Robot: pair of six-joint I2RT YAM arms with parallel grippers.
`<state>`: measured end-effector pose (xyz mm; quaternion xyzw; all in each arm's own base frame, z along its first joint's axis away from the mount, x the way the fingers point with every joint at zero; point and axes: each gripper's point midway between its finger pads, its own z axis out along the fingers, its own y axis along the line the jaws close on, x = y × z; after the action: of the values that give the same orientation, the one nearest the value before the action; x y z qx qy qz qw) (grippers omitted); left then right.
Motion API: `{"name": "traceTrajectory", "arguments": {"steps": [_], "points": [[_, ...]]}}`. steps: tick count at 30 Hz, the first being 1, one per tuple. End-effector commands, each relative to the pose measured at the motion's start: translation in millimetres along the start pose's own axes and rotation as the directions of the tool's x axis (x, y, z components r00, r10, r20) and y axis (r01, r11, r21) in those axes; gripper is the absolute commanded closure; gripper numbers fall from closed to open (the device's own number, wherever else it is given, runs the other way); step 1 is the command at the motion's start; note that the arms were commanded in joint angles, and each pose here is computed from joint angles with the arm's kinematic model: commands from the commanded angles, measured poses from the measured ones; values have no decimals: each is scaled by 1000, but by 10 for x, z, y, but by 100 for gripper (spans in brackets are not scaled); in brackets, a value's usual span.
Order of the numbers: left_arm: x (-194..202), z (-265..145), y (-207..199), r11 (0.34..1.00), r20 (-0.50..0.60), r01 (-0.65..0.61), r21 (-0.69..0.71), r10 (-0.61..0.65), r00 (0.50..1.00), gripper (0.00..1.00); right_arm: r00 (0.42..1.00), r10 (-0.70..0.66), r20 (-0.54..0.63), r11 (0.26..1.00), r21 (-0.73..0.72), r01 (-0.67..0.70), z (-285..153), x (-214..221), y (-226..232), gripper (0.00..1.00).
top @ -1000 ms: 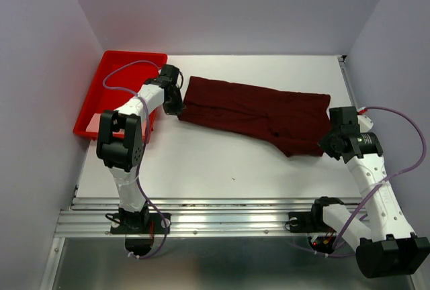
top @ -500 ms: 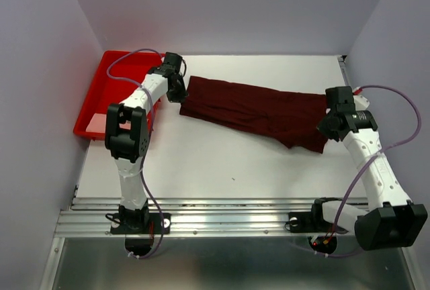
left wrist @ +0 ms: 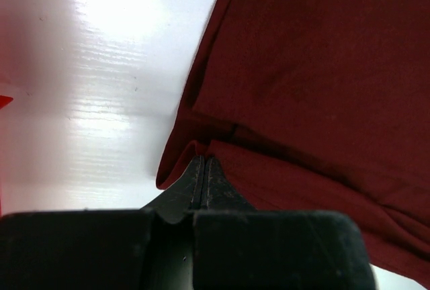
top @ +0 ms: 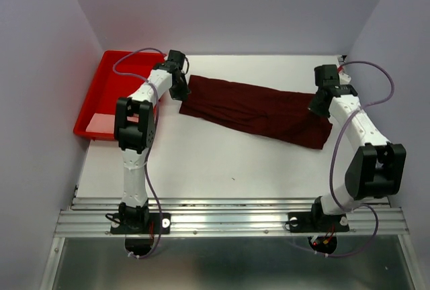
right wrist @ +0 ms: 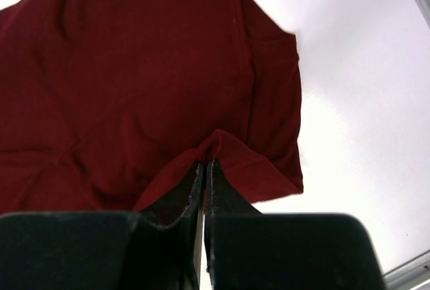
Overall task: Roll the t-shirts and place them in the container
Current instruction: Fold the T-shirt at the center of the board.
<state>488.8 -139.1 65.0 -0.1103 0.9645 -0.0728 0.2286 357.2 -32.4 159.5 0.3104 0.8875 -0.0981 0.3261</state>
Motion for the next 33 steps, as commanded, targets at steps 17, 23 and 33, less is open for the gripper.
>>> {"name": "traceTrajectory", "arguments": {"steps": [17, 23, 33], "points": [[-492, -328, -229, 992, 100, 30, 120, -42, 994, 45, 994, 112, -12, 969, -222, -112, 507, -538, 375, 36], [-622, -860, -408, 989, 202, -7, 148, -23, 979, 45, 976, 100, -196, 896, -408, -173, 307, 249, 662, 41], [-417, -1037, -558, 986, 206, -47, 162, 13, 978, 45, 943, 87, -322, 873, -431, -228, 527, 704, 822, 47]]}}
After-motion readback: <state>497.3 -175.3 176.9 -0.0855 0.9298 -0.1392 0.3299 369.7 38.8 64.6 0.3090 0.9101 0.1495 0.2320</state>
